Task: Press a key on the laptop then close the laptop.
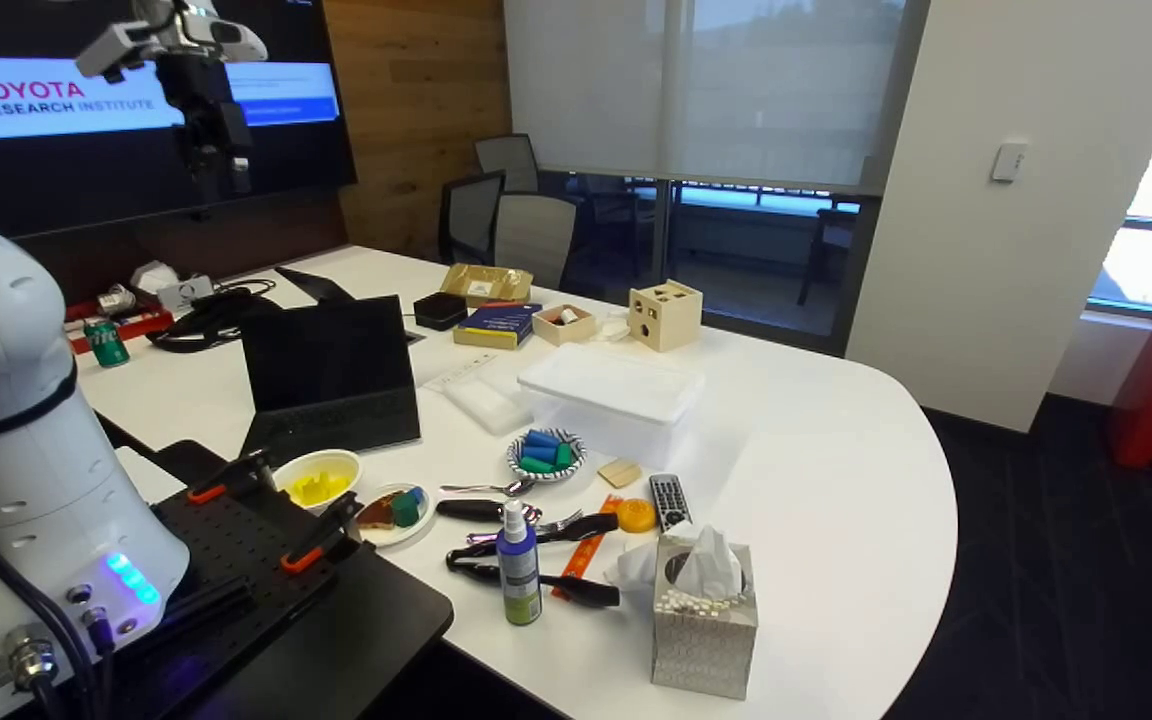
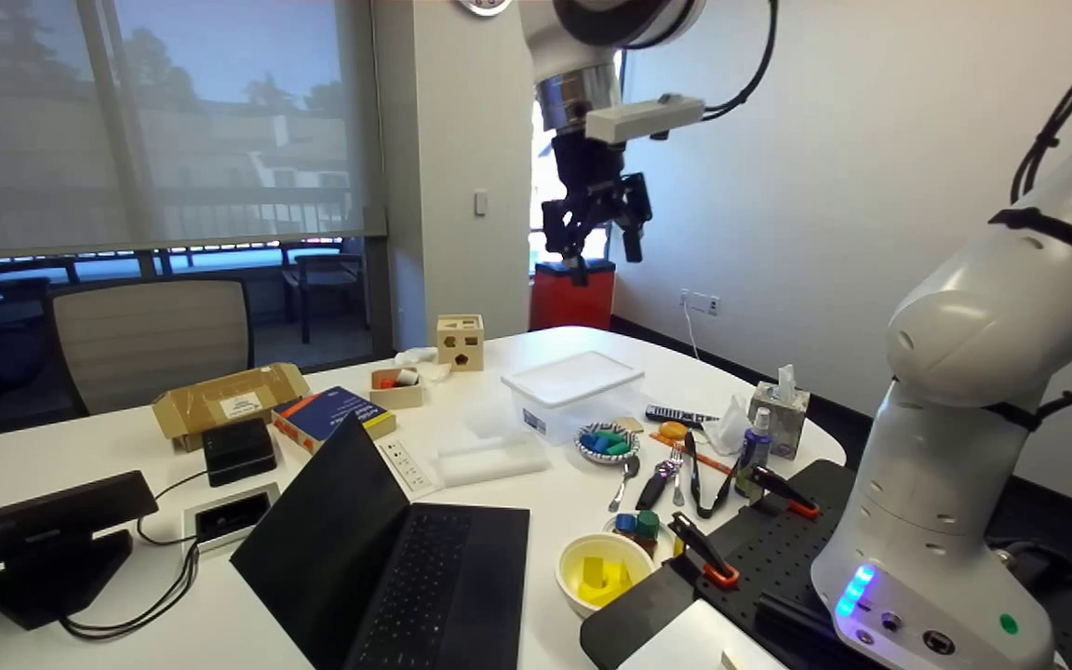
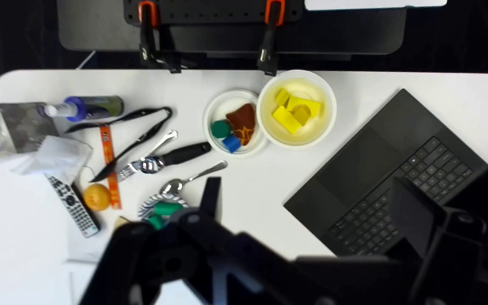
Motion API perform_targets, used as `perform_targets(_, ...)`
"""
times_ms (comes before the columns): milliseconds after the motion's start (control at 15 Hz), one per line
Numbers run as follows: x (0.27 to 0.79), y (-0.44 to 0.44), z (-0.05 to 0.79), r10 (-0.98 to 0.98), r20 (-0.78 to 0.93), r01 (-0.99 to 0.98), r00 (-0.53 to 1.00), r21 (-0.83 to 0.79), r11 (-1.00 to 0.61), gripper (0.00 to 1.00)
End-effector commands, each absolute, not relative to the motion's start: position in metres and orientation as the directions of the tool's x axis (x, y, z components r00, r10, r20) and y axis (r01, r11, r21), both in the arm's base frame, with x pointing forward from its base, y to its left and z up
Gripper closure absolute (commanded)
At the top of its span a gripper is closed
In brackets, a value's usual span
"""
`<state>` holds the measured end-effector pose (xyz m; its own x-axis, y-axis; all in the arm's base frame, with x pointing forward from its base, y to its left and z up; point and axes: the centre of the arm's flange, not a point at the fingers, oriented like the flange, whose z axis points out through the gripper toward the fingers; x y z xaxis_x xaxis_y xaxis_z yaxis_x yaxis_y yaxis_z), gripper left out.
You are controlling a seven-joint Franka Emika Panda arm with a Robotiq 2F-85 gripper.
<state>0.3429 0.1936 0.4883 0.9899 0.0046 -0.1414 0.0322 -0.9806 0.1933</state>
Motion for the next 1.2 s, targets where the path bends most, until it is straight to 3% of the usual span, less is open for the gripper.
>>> perform_targets(0,0.408,0.228,0.421,0.159,-0.256,0.199,0.953,0.137,-0.97,0.0)
perform_targets(267,0.444,0.258,0.334,0.283,-0.362,0.323,0.888,0.054,-0.945,0.0)
perform_targets(1067,0.57,0.354,0.124,0.416,-0.381,0.445,0.826,-0.015,-0.896,0.0)
perform_targets(1133,0.579,0.36,0.107,0.423,-0.387,0.448,0.819,-0.026,-0.893,0.25)
